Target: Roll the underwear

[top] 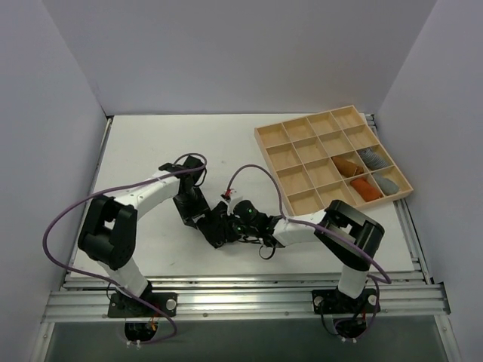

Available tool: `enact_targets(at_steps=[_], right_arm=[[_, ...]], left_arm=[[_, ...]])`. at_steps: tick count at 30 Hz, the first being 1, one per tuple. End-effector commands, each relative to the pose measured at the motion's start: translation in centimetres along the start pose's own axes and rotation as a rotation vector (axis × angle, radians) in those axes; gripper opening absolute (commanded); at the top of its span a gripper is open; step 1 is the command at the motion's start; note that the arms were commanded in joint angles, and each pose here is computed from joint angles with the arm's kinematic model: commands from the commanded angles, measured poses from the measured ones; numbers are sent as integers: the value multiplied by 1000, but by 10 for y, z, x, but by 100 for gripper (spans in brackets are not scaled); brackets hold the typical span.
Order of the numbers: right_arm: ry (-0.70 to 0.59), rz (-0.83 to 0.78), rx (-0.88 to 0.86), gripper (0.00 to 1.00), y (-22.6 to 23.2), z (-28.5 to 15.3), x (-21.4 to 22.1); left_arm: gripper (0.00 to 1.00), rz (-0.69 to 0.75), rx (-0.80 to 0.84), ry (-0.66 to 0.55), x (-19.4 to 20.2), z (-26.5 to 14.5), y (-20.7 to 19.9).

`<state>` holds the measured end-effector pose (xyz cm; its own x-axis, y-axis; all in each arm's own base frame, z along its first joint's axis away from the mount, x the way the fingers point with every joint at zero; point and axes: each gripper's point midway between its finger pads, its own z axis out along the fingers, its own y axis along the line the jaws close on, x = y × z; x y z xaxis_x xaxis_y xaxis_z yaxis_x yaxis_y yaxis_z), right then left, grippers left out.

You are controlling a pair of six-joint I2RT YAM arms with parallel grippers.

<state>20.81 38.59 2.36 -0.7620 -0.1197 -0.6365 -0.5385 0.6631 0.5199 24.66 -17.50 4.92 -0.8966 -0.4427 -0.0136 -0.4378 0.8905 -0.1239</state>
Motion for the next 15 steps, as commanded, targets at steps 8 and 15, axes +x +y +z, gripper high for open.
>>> enact_targets(at_steps=[8,15], right_arm=[[235,148,87,0,-59,-9,75],[237,187,60,0,-59,-4,76]], left_arm=[[56,38,172,-171,-17,-36,-9],[58,112,234,-150,-12,-16,-17]])
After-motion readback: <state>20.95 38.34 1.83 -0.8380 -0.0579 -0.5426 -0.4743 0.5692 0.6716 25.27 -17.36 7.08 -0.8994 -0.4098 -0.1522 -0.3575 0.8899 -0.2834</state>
